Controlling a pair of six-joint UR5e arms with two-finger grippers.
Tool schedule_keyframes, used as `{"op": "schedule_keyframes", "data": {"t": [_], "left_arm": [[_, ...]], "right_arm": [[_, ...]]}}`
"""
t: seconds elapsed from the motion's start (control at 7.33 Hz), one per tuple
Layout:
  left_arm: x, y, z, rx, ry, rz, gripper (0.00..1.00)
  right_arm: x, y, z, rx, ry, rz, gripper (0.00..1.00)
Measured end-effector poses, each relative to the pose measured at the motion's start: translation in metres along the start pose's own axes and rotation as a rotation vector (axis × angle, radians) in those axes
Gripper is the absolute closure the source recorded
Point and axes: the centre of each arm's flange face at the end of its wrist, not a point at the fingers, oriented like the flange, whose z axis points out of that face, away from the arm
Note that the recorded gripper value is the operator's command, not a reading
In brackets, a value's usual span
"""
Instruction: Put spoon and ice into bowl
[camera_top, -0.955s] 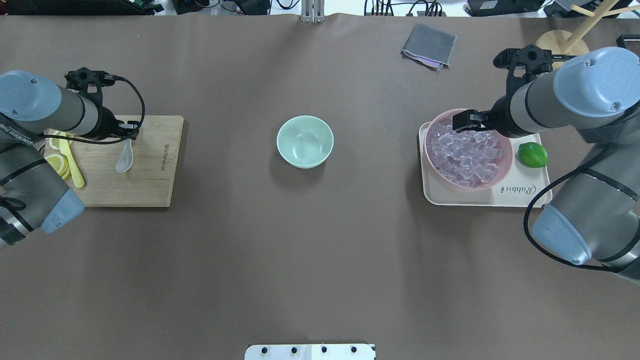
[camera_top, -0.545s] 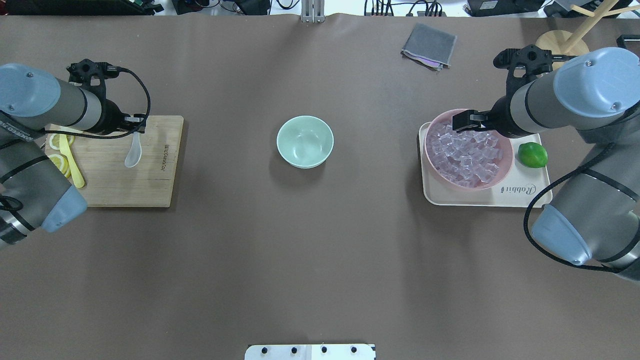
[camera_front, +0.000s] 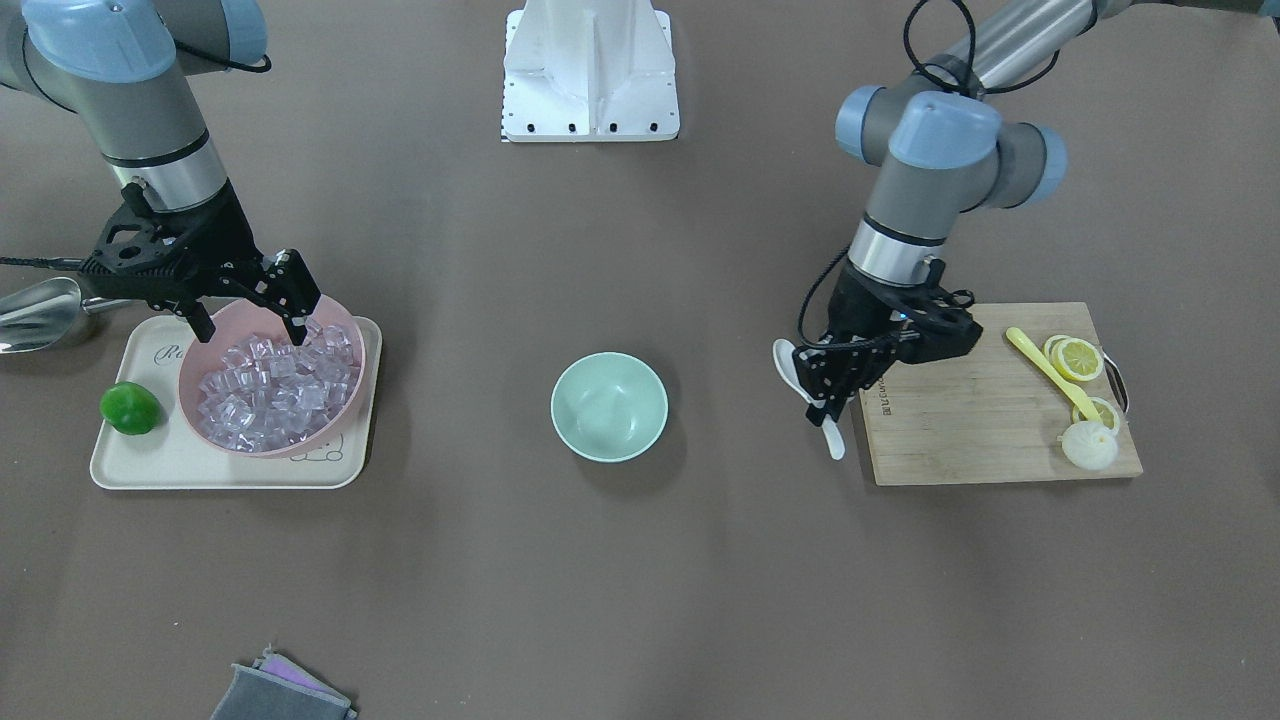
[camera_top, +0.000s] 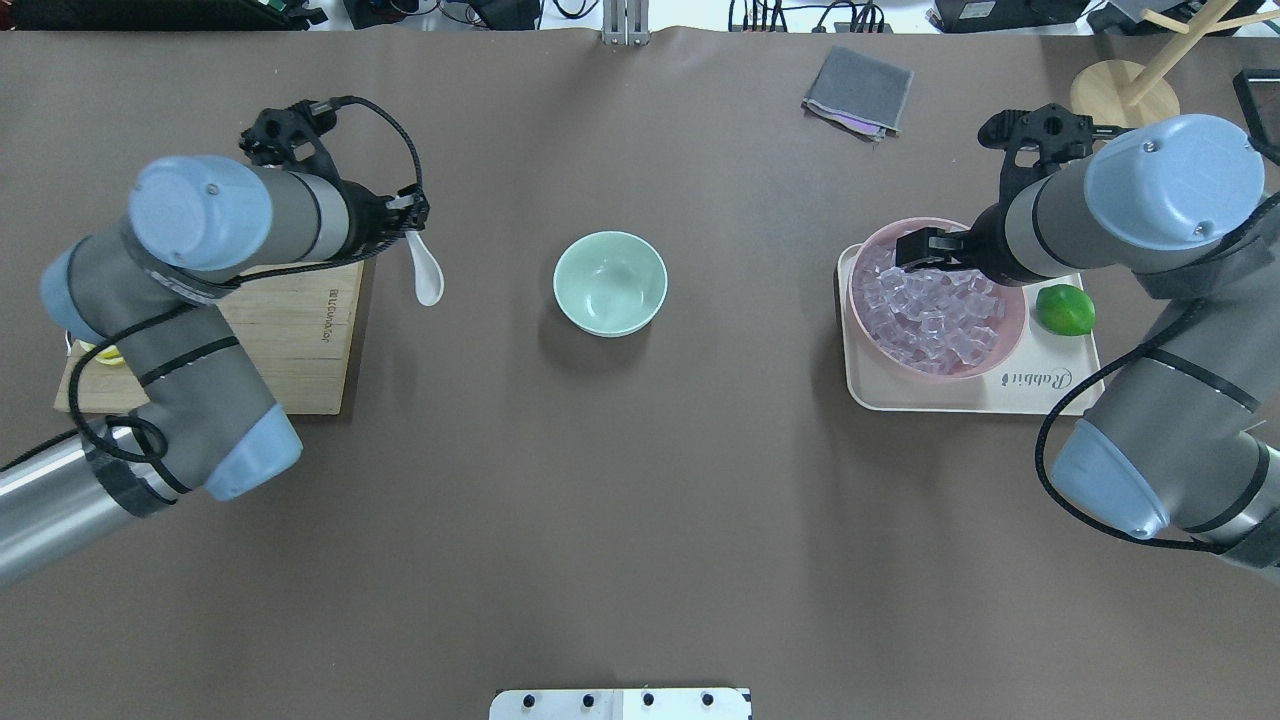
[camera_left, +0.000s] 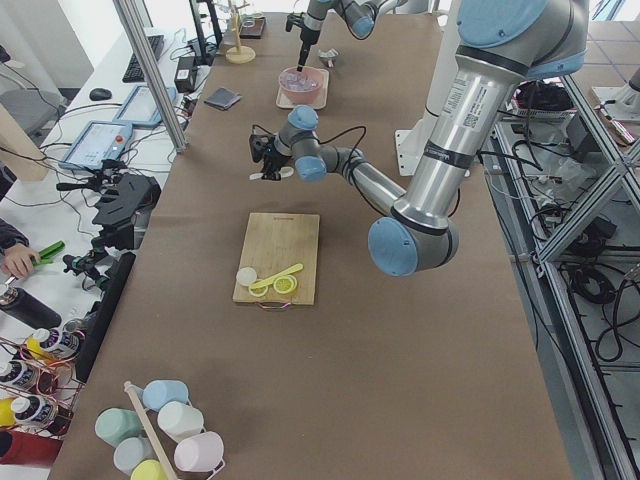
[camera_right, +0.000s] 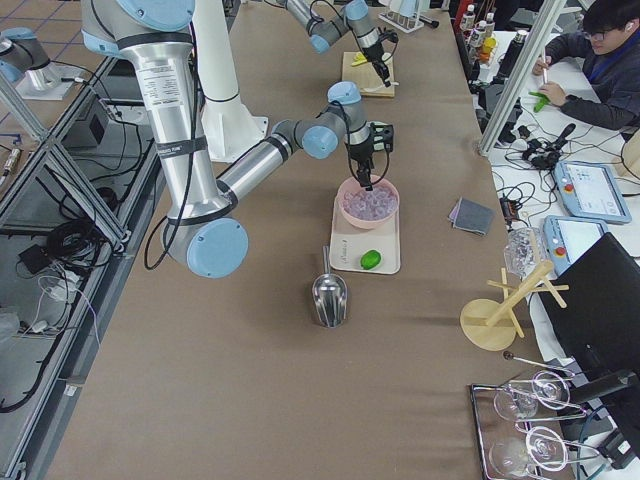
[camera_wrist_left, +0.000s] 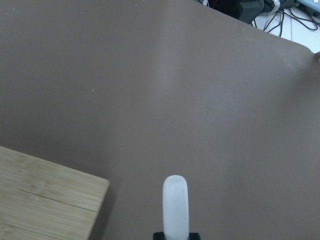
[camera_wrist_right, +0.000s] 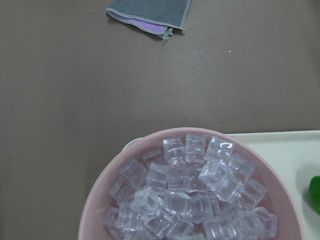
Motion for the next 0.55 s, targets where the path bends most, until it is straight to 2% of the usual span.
{"op": "schedule_keyframes", "data": {"t": [0.41, 0.55], "left_arm": [[0.083, 0.054, 0.026, 0.058, 0.052, -0.097, 0.94], [0.099, 0.061, 0.032, 0.067, 0.057, -0.112, 0.87]], "right_arm": [[-0.006, 0.002, 0.009, -0.005, 0.002, -0.009, 0.00], [-0.008, 0.003, 0.010, -0.006, 0.001, -0.011, 0.00]]}}
